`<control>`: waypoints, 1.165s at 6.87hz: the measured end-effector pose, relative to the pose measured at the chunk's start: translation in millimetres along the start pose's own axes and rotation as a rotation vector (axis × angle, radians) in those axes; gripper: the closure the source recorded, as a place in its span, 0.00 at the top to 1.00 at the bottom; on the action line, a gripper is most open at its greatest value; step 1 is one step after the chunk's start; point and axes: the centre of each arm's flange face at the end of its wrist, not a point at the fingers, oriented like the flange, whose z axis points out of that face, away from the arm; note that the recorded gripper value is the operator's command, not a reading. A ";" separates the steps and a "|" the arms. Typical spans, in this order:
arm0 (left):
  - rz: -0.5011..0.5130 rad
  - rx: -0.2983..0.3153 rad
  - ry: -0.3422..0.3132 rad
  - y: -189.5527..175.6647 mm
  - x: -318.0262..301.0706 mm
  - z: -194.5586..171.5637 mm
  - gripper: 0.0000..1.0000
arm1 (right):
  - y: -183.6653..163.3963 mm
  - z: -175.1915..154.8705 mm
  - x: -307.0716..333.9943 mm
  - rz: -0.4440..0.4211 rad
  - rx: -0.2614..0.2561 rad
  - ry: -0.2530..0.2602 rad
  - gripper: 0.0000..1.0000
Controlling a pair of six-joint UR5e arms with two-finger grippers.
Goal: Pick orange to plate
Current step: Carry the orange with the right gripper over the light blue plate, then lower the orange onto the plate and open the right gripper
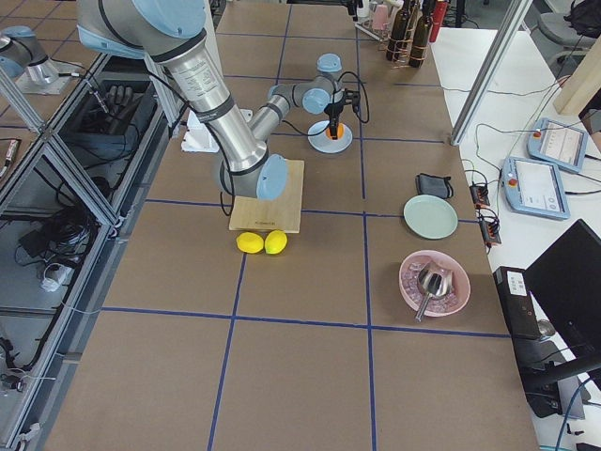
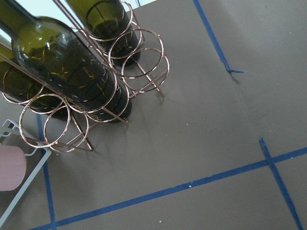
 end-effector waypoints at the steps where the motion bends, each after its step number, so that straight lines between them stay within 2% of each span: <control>1: 0.043 -0.016 -0.019 12.5 -21.5 1.8 1.00 | 3.0 5.3 -4.9 -0.003 -0.002 0.008 0.99; 3: 0.037 -0.034 -0.043 22.9 -50.4 5.0 1.00 | 6.6 13.1 -6.0 -0.014 -0.005 0.022 1.00; 5: 0.018 -0.048 -0.062 29.5 -75.4 5.4 1.00 | 2.6 -3.1 -9.3 -0.016 0.005 0.009 1.00; 7: 0.032 -0.076 -0.063 45.3 -124.7 4.2 1.00 | -19.8 -73.6 3.8 -0.011 0.026 0.024 1.00; 8: 0.019 -0.103 -0.050 57.7 -154.6 3.8 1.00 | -28.4 -114.0 28.2 -0.048 0.028 0.064 1.00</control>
